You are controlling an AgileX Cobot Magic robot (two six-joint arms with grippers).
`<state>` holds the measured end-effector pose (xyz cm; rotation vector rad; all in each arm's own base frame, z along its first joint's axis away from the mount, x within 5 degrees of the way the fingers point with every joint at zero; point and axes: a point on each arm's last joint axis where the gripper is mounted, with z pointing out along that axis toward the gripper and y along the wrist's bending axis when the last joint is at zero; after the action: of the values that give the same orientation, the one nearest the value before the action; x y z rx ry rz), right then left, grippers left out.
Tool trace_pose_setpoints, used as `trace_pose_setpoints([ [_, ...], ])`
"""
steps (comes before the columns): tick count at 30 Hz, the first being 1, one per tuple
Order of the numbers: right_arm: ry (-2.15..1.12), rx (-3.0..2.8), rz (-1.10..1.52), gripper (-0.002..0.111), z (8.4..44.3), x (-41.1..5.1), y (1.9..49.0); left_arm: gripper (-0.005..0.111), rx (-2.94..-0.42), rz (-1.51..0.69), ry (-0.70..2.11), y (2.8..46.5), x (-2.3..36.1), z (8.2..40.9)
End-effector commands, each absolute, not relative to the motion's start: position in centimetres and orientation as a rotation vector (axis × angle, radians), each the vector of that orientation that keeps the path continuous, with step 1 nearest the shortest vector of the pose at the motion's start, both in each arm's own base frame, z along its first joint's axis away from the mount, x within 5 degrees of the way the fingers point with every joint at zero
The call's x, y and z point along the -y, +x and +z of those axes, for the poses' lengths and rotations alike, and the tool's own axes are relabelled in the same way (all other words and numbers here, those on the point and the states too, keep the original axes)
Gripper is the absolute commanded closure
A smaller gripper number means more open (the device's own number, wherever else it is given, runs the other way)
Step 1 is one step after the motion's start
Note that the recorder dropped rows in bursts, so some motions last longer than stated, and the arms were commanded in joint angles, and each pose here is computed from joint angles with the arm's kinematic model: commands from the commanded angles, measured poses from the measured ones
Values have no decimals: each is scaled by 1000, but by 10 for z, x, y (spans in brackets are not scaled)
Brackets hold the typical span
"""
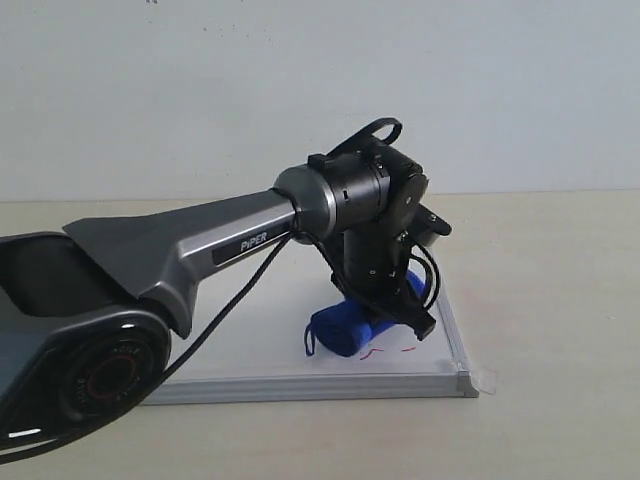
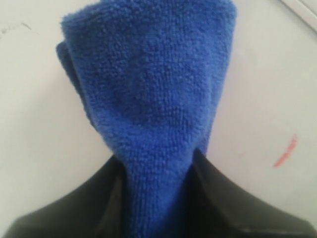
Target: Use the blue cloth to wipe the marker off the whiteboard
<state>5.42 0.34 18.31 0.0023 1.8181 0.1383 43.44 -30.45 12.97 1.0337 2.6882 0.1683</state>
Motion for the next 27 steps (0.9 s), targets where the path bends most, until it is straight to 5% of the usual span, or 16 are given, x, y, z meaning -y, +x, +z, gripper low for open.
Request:
trace_pose_setpoints([
  [1, -1, -1798, 139, 107, 185, -3, 54, 103, -2788, 85, 1006, 415, 310, 133],
  [10, 0, -1804, 138, 107, 184, -3, 54, 103, -2818, 329, 932, 403, 282, 123],
  [21, 0, -1804, 138, 107, 184, -3, 54, 103, -2864, 374, 636, 402, 228, 136],
  [27, 0, -1804, 138, 107, 184, -3, 54, 103, -2812, 188, 627, 396, 256, 128],
])
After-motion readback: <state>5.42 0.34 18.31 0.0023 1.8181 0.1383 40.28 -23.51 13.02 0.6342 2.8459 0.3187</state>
